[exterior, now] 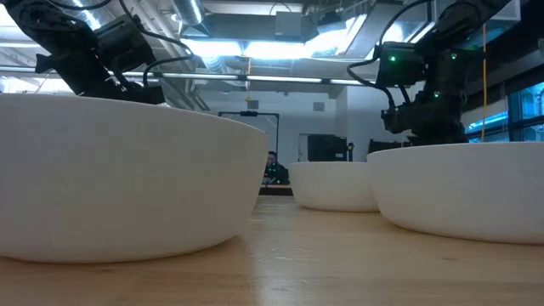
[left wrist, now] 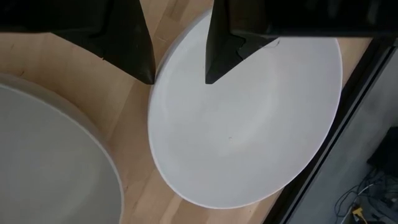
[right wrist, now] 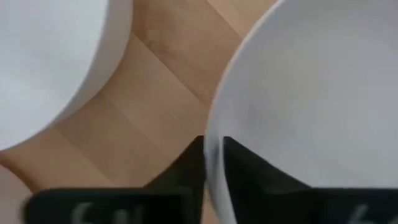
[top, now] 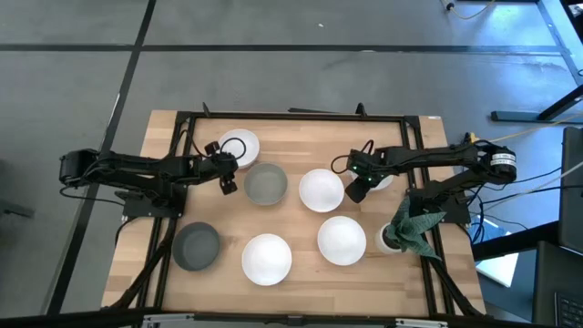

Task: Nest bowls inside each other
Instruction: Stack the white bowl on top of the white bowl

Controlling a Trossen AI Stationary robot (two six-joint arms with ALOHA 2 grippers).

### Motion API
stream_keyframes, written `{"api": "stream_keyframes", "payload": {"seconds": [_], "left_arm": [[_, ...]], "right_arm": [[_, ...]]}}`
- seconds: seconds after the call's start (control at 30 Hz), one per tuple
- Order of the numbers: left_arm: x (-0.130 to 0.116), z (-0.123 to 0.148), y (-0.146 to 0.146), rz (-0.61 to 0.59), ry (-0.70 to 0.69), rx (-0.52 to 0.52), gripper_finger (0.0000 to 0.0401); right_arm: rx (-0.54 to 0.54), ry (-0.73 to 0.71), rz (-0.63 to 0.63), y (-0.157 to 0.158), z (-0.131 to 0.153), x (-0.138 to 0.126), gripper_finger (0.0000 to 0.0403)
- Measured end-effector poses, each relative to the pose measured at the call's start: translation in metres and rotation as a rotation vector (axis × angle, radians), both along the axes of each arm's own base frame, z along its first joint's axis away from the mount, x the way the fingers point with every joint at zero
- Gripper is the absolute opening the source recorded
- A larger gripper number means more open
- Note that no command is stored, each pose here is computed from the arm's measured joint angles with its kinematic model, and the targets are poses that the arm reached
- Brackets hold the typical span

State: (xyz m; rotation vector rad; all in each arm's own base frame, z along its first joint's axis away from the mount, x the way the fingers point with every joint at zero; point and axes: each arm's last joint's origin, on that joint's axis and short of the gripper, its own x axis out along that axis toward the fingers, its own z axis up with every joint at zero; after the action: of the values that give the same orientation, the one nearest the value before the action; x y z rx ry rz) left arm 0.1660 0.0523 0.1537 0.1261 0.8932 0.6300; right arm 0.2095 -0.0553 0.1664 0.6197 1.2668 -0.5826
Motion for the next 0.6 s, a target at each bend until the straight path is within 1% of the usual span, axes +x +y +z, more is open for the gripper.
{"api": "stream_keyframes", "payload": {"seconds": [0.07,0.1,0.27,0.4,0.5,0.6], "left_arm": [[0.0,0.0,0.0,0.0,0.0,0.0,0.0135],[0.0,0.0,0.0,0.0,0.0,0.0,0.0135],[0.0,0.0,0.0,0.0,0.0,0.0,0.0135],[0.0,0.0,0.0,0.0,0.0,0.0,0.0135],[0.0,0.0,0.0,0.0,0.0,0.0,0.0135],[0.0,0.0,0.0,0.0,0.0,0.0,0.0135]], "right_arm": [[-0.016,0.002,0.015,0.0,0.0,0.0,0.002],[-0.021,0.002,0.022,-0.001,0.001,0.0,0.0013],[-0.019,0.001,0.02,-0.001,0.001,0.0,0.0018],[-0.022,-0.006,0.038,-0.001,0.005,0.003,0.0007],[-0.035,-0.032,0.046,-0.004,0.017,0.01,0.0007],[-0.05,-0.037,0.083,-0.007,0.034,0.015,0.0006]]}}
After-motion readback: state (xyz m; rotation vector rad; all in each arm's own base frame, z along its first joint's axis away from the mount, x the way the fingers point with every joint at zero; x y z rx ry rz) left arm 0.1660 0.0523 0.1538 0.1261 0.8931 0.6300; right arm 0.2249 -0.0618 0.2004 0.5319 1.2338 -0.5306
